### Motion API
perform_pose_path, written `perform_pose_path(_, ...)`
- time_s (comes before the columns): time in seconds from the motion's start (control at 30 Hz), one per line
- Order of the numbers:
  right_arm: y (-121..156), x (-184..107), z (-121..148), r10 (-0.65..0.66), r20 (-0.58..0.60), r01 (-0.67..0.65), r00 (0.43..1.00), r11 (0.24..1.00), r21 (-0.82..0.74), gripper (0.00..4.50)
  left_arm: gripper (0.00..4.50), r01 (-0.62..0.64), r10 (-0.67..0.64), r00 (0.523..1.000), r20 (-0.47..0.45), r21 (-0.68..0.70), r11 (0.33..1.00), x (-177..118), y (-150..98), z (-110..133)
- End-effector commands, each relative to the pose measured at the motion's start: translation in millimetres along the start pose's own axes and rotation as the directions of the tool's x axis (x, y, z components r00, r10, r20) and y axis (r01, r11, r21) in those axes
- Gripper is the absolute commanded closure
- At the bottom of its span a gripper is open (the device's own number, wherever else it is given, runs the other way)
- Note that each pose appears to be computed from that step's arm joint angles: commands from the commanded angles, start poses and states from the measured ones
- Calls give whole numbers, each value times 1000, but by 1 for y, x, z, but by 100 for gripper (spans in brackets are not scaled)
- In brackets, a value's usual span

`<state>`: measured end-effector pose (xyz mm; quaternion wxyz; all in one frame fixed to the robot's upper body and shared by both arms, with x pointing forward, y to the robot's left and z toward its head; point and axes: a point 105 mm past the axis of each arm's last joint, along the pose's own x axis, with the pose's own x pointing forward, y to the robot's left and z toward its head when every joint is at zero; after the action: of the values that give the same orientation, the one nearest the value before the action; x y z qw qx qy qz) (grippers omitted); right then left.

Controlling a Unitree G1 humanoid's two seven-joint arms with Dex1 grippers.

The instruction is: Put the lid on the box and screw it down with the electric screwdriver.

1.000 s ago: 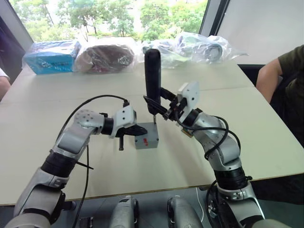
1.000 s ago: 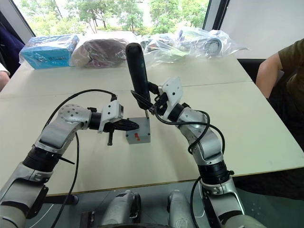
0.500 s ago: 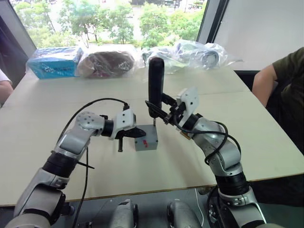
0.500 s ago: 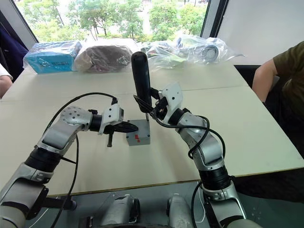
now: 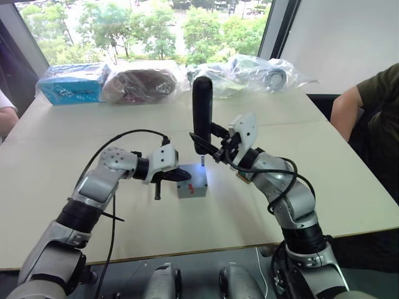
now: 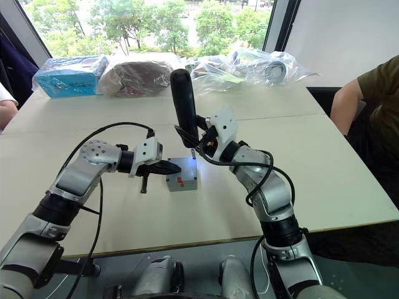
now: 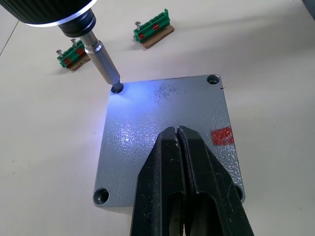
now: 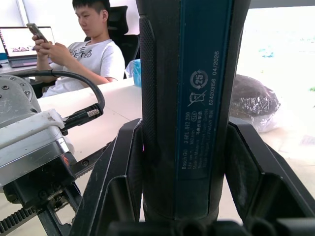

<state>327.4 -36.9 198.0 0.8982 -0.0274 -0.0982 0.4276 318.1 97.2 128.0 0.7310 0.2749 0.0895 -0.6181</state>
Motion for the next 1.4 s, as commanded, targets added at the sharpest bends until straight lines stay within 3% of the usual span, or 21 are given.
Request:
perform_pose_path(0.03, -3, -4, -22, 0, -105, 4, 994, 999, 34, 270, 450, 22, -23, 999, -45, -29, 999, 2, -7, -12)
perform_pose_path(0.23, -12, 1, 41, -26, 52, 28, 998, 999, -34, 270, 450, 31, -31, 1000, 2, -22, 999, 0, -5, -2)
perform_pose_path(0.33, -19, -6, 103, -44, 211, 45, 977, 999, 0, 270, 450, 26, -27, 999, 39, 5, 1000, -5, -1, 13)
perform_pose_path(0.53, -37, -26, 148, -98, 253, 79, 963, 993, 86, 270, 450, 13, -19, 995, 98, 64, 998, -14, 3, 40)
perform_pose_path(0.6, -57, -35, 141, -189, 110, 184, 976, 981, 60, 270, 450, 8, -21, 990, 138, 98, 995, -21, 3, 55)
perform_pose_path(0.67, -77, -49, 118, -280, -141, 286, 950, 958, 20, 270, 450, 2, -24, 983, 180, 120, 993, -30, 4, 70)
perform_pose_path(0.73, -91, -65, 99, -351, -326, 363, 878, 932, -24, 270, 450, -1, -26, 979, 203, 132, 991, -37, 4, 80)
perform_pose_path(0.87, -107, -90, 75, -386, -532, 434, 753, 900, -40, 270, 450, -3, -34, 971, 237, 152, 988, -46, 2, 92)
perform_pose_path(0.93, -120, -106, 57, -410, -633, 486, 657, 872, -61, 270, 450, -11, -29, 966, 256, 153, 988, -50, 2, 97)
perform_pose_path(1.03, -129, -123, 31, -375, -749, 515, 547, 856, -53, 270, 450, -11, -32, 961, 274, 151, 988, -52, 0, 102)
perform_pose_path(1.2, -133, -136, -9, -290, -862, 561, 416, 828, -8, 270, 450, -27, -18, 957, 290, 152, 988, -54, -1, 107)
perform_pose_path(1.4, -137, -143, -40, -237, -914, 616, 328, 788, 17, 270, 450, -41, -4, 946, 324, 132, 990, -57, -1, 113)
